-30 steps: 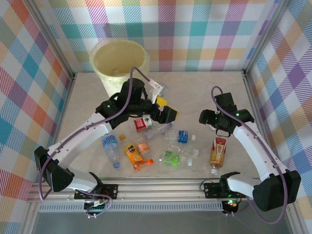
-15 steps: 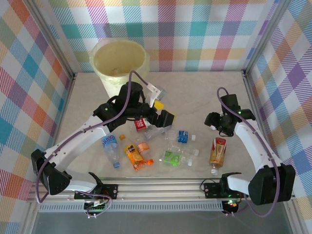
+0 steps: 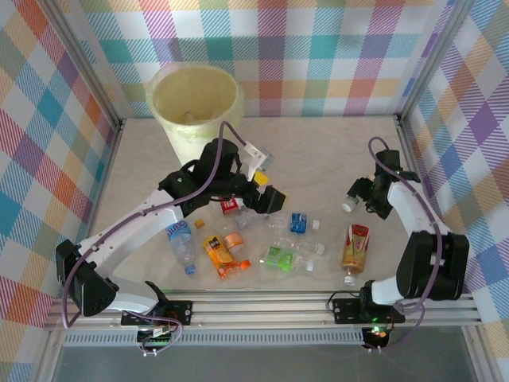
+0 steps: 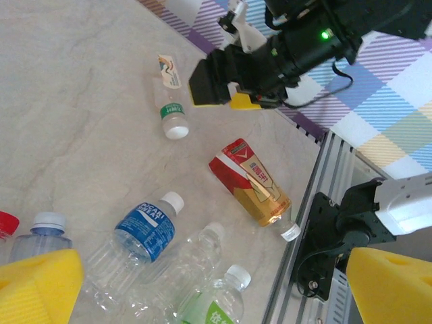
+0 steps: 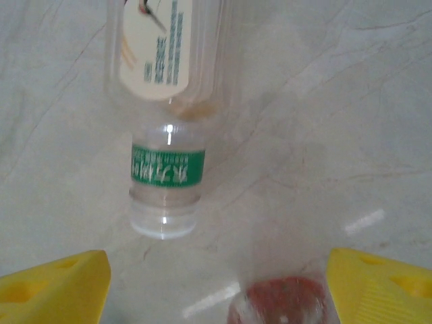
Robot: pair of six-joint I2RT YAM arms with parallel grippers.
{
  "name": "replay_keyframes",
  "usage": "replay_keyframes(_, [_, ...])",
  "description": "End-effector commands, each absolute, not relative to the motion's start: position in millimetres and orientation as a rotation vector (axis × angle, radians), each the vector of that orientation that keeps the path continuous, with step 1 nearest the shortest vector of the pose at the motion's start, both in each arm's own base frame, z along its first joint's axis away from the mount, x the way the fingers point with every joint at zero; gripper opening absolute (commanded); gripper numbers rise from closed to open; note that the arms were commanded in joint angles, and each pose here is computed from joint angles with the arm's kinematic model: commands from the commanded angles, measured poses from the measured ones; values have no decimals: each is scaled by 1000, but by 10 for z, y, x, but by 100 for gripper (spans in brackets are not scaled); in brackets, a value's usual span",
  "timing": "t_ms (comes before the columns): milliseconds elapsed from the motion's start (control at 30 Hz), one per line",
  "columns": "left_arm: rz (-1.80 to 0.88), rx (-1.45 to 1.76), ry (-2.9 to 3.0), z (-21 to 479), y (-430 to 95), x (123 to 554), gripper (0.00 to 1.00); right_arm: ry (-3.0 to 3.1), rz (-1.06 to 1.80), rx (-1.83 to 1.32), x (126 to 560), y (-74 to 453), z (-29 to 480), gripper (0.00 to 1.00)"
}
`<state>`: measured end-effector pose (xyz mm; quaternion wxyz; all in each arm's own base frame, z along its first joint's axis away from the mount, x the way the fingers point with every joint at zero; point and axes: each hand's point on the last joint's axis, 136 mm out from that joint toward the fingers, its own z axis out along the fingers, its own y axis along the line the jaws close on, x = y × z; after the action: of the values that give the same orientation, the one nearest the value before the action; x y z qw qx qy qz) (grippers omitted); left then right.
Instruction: Put the plastic bottles in the bin
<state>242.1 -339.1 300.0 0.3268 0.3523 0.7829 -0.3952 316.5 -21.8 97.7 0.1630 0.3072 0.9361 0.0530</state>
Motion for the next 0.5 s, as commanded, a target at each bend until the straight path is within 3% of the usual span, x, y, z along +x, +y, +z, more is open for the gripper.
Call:
replay_keyframes(0, [-1071,1032,2018,2951,-3464,2253,100,2586,171,906,3510,-365,1073,87])
replay_keyframes(467, [-1056,1100,2008,2882,-3507,2168,100,2608,215,980,4180,-559,792,86])
